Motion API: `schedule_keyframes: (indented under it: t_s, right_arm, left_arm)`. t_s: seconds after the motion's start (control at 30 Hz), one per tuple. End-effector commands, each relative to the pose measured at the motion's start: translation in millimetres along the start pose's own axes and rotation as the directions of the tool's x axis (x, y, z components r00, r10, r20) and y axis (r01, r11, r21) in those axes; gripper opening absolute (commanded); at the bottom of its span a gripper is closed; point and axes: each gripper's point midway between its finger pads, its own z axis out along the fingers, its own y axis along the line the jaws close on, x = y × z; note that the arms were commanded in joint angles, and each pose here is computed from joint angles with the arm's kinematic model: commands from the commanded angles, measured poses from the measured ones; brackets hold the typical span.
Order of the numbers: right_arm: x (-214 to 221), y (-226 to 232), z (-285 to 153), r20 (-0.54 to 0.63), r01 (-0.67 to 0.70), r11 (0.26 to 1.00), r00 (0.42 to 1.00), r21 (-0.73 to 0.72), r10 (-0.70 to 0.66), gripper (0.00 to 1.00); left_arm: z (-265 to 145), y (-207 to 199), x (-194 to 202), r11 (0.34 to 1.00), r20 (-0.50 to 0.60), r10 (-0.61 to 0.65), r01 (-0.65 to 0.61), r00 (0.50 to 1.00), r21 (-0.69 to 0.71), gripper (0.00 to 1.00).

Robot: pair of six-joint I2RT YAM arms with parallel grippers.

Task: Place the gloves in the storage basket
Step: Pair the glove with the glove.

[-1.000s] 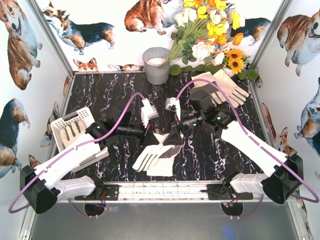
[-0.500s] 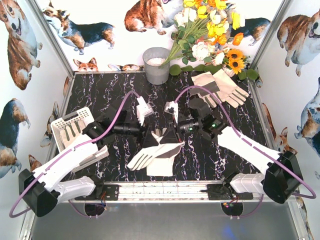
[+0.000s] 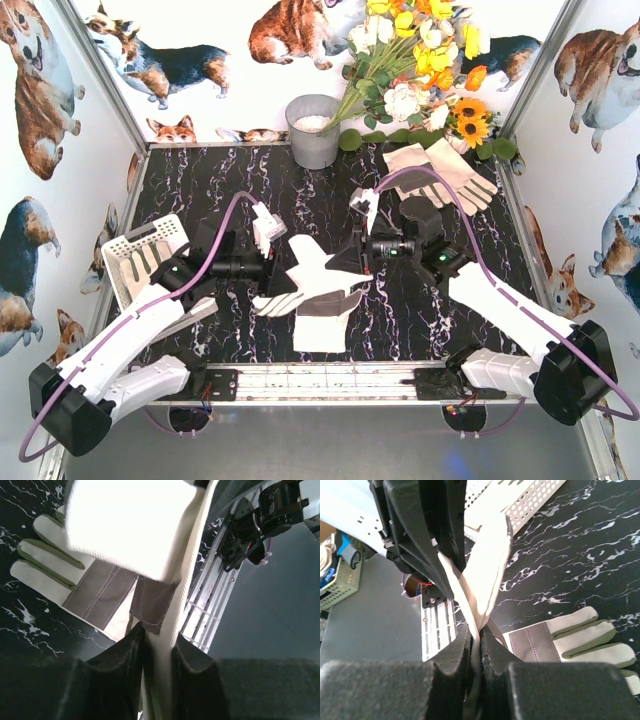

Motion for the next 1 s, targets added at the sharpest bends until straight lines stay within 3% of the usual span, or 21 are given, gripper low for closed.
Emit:
schedule_keyframes:
  t_s: [0.0, 0.03, 0.07, 0.2, 0.37, 0.63, 0.97]
  right_arm:
    - [-11.0, 18.1, -2.0, 0.027, 0.038, 0.996, 0.999, -0.086, -0.035, 0.0]
    - [-10.1, 21.2, -2.5, 0.018, 0.037, 0.994, 0.999, -0.101, -0.035, 0.0]
    - [-7.9, 23.5, -3.3, 0.005, 0.033, 0.993, 0.999, -0.113, -0.033, 0.02]
    - [-0.6, 31.2, -5.6, -0.047, 0.043, 0.989, 0.998, -0.144, -0.051, 0.17]
    - [11.1, 36.3, -4.9, -0.133, 0.028, 0.983, 0.99, -0.18, -0.052, 0.29]
    - [15.5, 37.8, 2.7, -0.202, -0.01, 0.973, 0.979, -0.232, -0.039, 0.37]
    - [17.0, 38.8, 16.0, -0.254, 0.006, 0.965, 0.964, -0.263, -0.075, 0.41]
  left_arm:
    - [-0.2, -5.4, -9.0, 0.999, 0.031, 0.018, -0.019, 0.999, 0.039, 0.09]
    - [0.0, -4.6, -8.1, 0.999, 0.019, 0.023, -0.024, 1.0, 0.038, 0.01]
    - [0.4, -3.8, -6.3, 0.999, 0.001, 0.027, -0.027, 1.0, 0.037, 0.0]
    - [1.5, -2.4, -0.8, 0.998, -0.061, 0.046, -0.043, 0.997, 0.049, 0.0]
    - [1.8, -8.3, -1.9, 0.994, -0.089, 0.068, -0.059, 0.994, 0.096, 0.0]
    - [2.3, -14.9, 3.5, 0.987, -0.151, 0.106, -0.085, 0.983, 0.137, 0.0]
    - [7.3, -21.6, 7.2, 0.979, -0.203, 0.134, -0.098, 0.97, 0.177, 0.0]
